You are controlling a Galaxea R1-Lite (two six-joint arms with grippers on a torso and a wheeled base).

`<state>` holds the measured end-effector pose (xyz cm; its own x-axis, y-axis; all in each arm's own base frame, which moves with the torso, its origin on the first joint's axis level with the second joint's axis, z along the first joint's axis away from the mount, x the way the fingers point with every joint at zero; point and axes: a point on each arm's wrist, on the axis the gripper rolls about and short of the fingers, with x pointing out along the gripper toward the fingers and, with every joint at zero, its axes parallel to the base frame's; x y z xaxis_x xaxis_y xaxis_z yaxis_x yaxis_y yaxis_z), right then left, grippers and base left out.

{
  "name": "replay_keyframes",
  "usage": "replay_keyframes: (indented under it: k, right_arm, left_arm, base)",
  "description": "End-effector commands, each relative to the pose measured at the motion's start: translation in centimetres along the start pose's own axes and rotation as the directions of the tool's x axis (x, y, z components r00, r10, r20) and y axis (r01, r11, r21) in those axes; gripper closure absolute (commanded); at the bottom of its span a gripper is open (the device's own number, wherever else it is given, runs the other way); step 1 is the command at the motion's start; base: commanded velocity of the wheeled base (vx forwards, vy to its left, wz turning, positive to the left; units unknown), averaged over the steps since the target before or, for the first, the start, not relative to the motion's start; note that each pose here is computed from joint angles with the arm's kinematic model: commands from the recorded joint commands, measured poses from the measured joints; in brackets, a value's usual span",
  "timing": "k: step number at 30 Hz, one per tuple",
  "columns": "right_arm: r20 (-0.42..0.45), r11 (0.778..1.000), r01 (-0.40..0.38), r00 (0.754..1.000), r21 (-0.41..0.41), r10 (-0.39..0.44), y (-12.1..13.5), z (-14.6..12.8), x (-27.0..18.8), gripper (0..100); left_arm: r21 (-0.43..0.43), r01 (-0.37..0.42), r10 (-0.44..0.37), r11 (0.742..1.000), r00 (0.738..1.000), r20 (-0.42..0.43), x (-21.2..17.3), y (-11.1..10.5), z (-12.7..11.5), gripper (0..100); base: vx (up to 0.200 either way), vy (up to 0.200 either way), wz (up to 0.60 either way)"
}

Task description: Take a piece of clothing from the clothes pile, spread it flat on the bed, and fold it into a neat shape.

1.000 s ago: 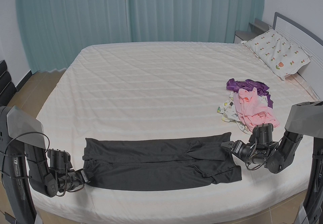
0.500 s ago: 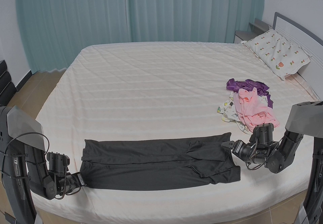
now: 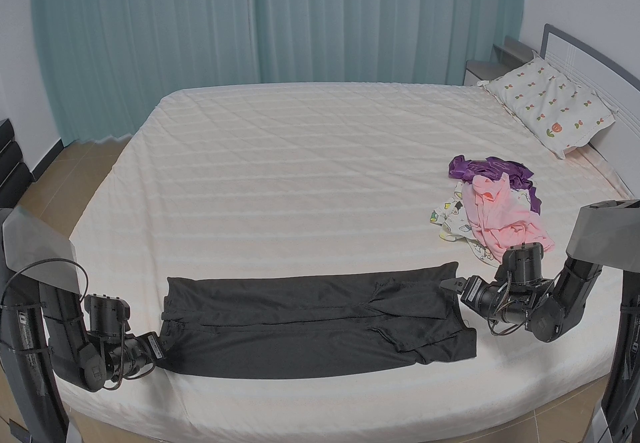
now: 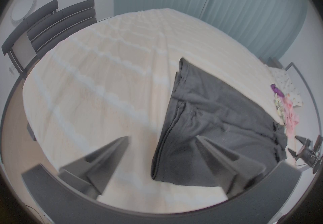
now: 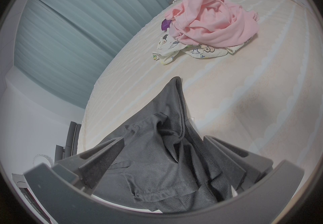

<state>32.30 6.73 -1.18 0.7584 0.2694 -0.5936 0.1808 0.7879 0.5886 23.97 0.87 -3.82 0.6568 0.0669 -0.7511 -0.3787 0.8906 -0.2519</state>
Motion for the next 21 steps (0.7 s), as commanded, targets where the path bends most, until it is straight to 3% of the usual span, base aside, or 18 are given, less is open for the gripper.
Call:
replay_keyframes:
  k: [1, 4, 9, 10, 13, 21]
  right_arm:
    - [0.002, 1.0, -0.003, 1.0, 0.0, 0.003, 0.1, 0.0, -0.1, 0]
    - [0.004, 1.0, -0.003, 1.0, -0.001, 0.003, 0.1, 0.1, -0.1, 0]
    - [0.004, 1.0, -0.003, 1.0, -0.001, 0.003, 0.1, 0.1, -0.1, 0]
    - [0.003, 1.0, -0.002, 1.0, 0.0, 0.002, 0.1, 0.0, -0.1, 0]
    - [0.0, 1.0, -0.001, 1.0, 0.0, 0.001, 0.0, 0.0, 0.0, 0]
    - [-0.003, 1.0, 0.003, 1.0, 0.001, -0.002, -0.1, 0.0, 0.1, 0]
  left_arm:
    - [-0.028, 0.101, -0.096, 0.994, 0.986, 0.135, -1.9, -0.5, 3.2, 0]
    - [-0.026, 0.167, -0.161, 0.986, 0.973, 0.164, -1.9, -1.0, 4.5, 0]
    - [-0.017, 0.192, -0.187, 0.981, 0.971, 0.15, -1.1, -1.5, 5.2, 0]
    - [-0.01, 0.21, -0.208, 0.978, 0.973, 0.099, 0.1, -1.7, 5.4, 0]
    - [0.016, 0.218, -0.218, 0.976, 0.975, 0.05, 1.6, -1.9, 5.6, 0]
    - [0.04, 0.278, -0.278, 0.96, 0.96, -0.009, 5.4, -2.2, 5.5, 0]
  base:
    - [0.0, 0.0, 0.0]
    - [0.0, 0.0, 0.0]
    - [0.0, 0.0, 0.0]
    - [0.0, 0.0, 0.0]
    - [0.0, 0.0, 0.0]
    - [0.0, 0.0, 0.0]
